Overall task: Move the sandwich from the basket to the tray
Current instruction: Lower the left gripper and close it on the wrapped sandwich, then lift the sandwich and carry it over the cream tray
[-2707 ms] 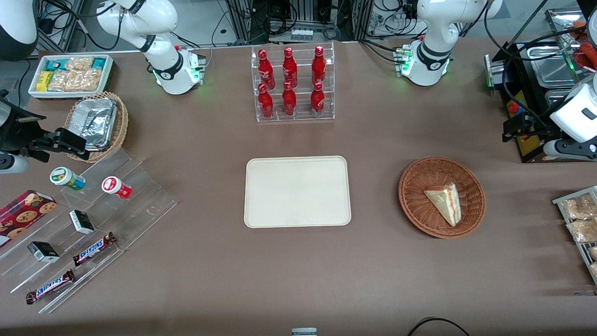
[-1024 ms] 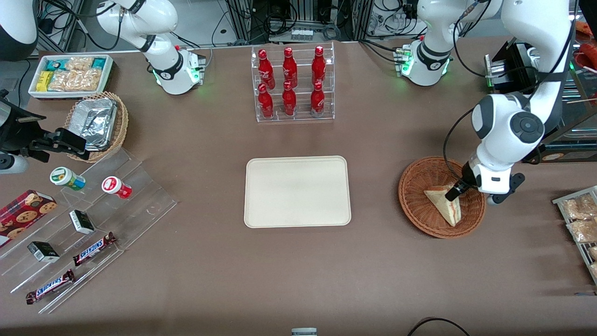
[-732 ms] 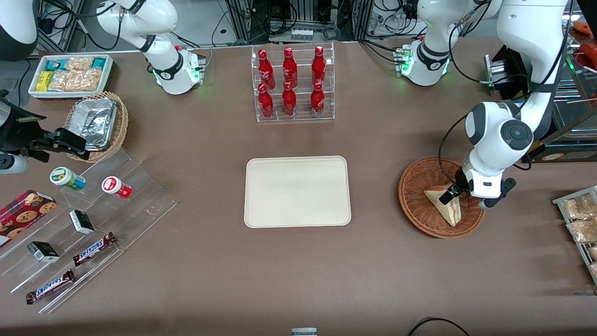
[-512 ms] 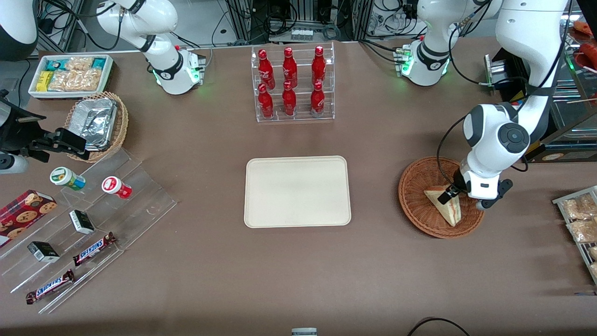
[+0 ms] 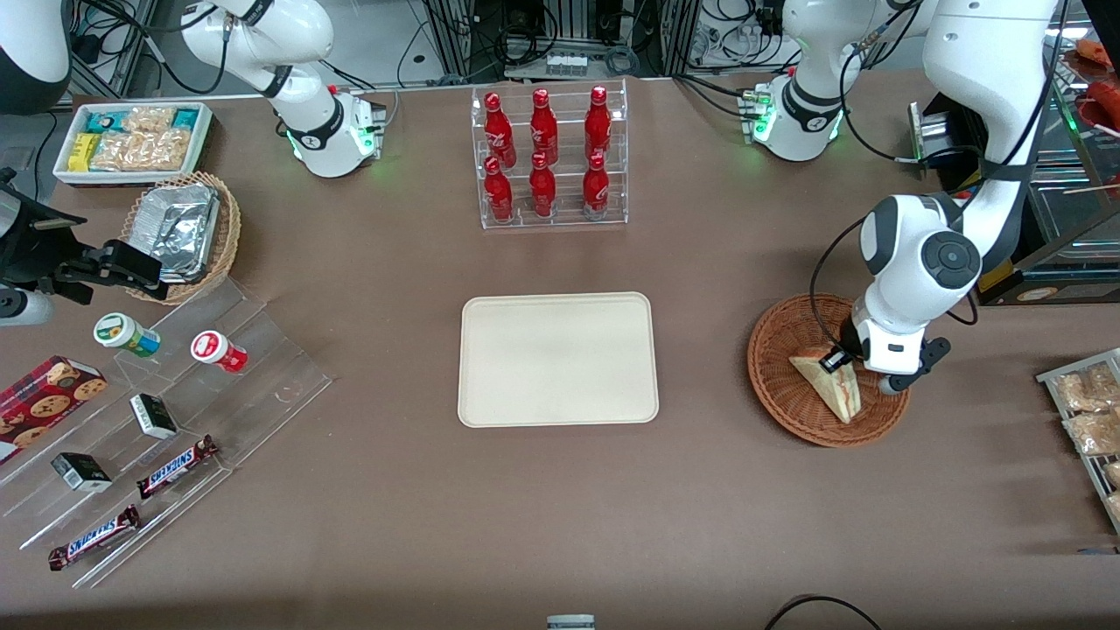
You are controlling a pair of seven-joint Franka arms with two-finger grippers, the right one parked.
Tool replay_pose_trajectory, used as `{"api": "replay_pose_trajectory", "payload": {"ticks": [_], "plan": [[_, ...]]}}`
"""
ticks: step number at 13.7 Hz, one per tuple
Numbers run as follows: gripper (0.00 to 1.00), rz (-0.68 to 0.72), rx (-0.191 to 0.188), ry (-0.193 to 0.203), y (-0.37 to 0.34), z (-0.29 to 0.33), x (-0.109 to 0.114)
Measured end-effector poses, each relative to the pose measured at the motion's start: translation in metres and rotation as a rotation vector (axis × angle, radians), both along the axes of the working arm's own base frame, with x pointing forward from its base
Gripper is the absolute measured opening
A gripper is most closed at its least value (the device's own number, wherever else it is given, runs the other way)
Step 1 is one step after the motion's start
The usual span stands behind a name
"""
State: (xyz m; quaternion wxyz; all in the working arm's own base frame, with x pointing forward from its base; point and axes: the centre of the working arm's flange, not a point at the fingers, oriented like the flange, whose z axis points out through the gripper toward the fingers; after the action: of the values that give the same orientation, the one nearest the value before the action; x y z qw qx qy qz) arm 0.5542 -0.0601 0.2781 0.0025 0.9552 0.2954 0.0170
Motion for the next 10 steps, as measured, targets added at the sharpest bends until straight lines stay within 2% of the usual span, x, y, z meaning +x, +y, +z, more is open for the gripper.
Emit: {"api": "replay_pose_trajectory", "payload": {"ticks": [2,3,6,10], "plan": [[0.21,-0.059,0.026,0.047,-0.015,0.038,0.001],[0.16,-0.095,0.033,0.055,-0.030,0.061,0.002],[0.15,-0.220,0.043,0.050,-0.103,0.109,0.001],[0.15,-0.410,0.039,0.043,-0.221,0.106,-0.023]]}}
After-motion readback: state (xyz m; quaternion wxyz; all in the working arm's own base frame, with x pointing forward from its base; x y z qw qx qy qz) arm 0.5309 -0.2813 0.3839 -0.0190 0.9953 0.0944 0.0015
